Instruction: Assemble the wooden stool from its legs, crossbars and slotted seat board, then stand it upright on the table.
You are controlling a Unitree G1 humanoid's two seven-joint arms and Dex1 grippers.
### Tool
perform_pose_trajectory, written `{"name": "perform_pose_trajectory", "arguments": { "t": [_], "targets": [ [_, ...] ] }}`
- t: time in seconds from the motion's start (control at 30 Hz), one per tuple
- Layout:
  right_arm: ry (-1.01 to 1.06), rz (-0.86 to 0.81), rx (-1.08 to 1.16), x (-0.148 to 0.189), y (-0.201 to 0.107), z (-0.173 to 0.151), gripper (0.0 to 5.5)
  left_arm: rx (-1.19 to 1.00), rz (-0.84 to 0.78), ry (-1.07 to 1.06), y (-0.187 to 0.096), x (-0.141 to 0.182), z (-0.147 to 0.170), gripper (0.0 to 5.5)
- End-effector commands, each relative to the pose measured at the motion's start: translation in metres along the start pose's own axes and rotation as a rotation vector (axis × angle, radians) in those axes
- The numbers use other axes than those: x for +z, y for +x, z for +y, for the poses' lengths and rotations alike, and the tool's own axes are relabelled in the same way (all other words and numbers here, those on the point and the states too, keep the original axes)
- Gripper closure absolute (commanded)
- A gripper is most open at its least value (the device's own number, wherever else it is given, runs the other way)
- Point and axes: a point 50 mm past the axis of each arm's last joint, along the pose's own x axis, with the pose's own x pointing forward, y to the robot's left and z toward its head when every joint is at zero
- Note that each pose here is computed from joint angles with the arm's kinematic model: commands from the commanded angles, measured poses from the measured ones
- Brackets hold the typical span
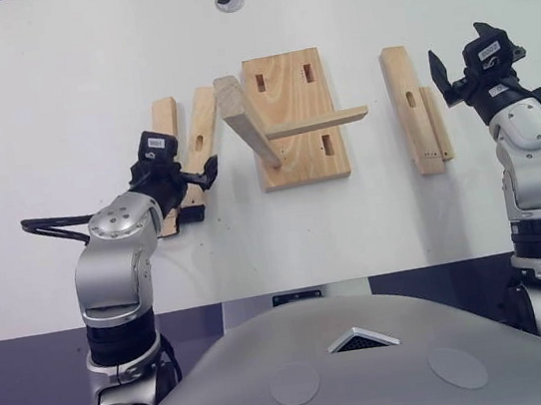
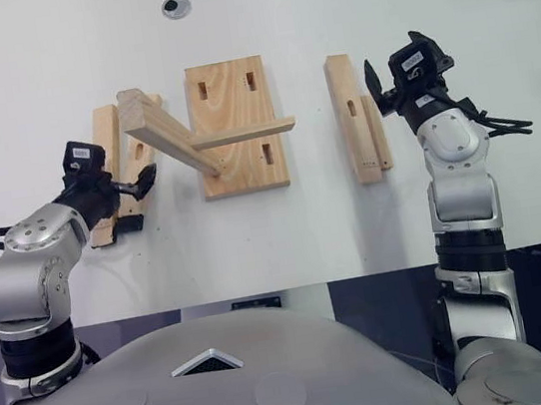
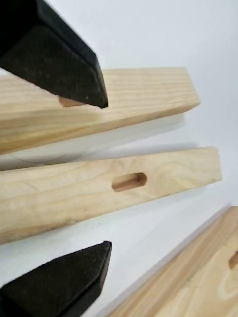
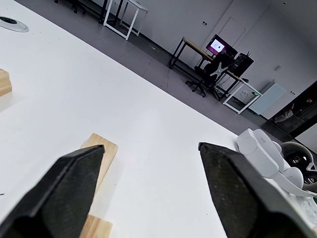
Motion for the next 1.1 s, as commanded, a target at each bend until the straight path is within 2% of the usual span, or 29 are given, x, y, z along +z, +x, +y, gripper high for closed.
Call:
{"name": "perform_pose_trajectory", "arguments": {
  "t": [0.03, 0.17, 0.37, 0.6, 0.87, 1.1],
  "targets": [
    [0.018, 0.002, -0.021, 0.003, -0.002, -0.001, 1.94, -0.041, 0.050, 0.081, 0.000, -0.007, -0.004, 1.10],
    [0.030, 0.011, -0.029, 0.001, -0.005, 0.003, 1.94, -0.048, 0.053, 0.179, -0.001, -0.003, -0.004, 1.71],
    [0.042, 0.017, -0.032, 0.000, -0.005, 0.007, 1.94, -0.029, -0.028, 0.199, -0.001, 0.019, -0.004, 1.71],
    [0.052, 0.018, -0.036, 0.000, -0.007, 0.010, 1.94, -0.057, 0.072, 0.105, 0.002, -0.003, -0.008, 1.71],
    [0.081, 0.020, -0.061, -0.001, -0.011, 0.016, 1.94, -0.041, 0.147, 0.175, 0.003, -0.014, -0.001, 1.71],
    [0.084, 0.021, -0.086, 0.000, -0.015, 0.016, 1.94, -0.074, 0.178, 0.211, 0.000, -0.020, -0.001, 2.91]
  ]
}}
